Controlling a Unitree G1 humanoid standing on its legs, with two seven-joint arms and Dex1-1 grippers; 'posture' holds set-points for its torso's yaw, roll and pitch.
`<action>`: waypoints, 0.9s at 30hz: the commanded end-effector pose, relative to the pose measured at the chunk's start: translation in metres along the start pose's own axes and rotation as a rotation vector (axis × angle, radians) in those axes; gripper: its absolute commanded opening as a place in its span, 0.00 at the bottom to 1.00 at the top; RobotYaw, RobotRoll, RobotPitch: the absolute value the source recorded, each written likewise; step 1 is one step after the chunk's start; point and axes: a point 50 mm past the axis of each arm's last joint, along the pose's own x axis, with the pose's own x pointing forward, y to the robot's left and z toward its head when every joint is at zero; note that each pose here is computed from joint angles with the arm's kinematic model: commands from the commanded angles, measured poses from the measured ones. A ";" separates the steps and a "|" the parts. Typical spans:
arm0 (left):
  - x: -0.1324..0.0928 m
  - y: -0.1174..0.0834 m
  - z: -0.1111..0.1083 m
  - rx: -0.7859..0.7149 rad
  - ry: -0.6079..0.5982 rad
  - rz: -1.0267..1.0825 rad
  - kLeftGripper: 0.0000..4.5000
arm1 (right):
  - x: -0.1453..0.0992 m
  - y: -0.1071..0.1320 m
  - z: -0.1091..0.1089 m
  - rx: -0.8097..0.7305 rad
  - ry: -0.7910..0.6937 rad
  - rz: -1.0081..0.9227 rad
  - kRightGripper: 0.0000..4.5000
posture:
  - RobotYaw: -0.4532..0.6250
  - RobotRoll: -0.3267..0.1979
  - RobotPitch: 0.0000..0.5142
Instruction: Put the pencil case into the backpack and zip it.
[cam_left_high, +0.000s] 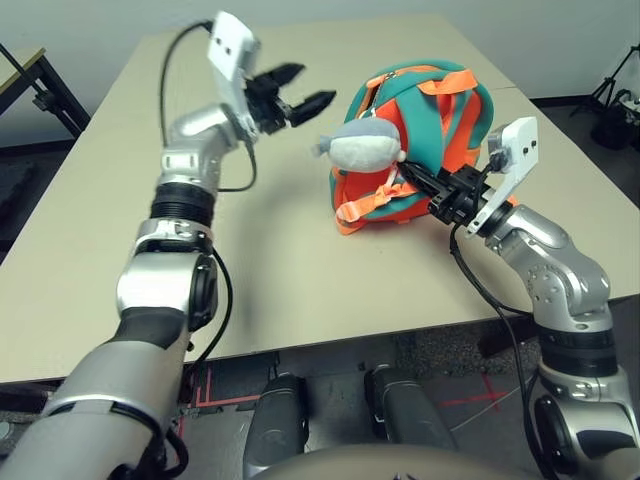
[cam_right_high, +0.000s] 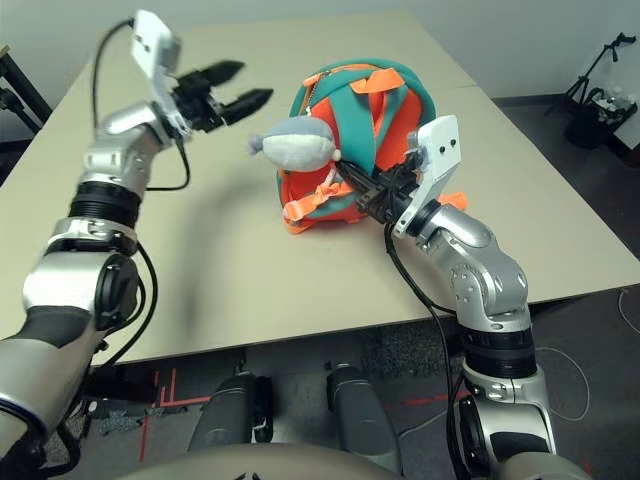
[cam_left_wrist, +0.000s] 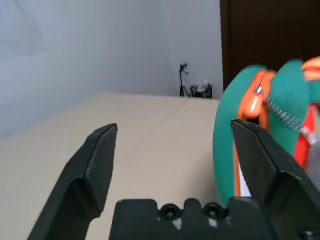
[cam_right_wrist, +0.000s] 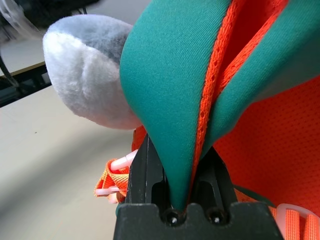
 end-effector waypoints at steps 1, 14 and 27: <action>-0.002 -0.009 0.022 -0.054 -0.070 -0.091 1.00 | 0.006 0.006 0.003 -0.010 -0.021 0.057 0.06 | 0.27 0.62 0.15; -0.012 -0.058 0.007 -0.065 0.145 -0.435 1.00 | 0.007 0.006 0.001 -0.015 -0.016 0.063 0.06 | 0.26 0.62 0.13; -0.004 -0.068 -0.022 -0.066 0.253 -0.484 1.00 | 0.005 0.007 0.000 -0.013 -0.023 0.050 0.06 | 0.25 0.62 0.14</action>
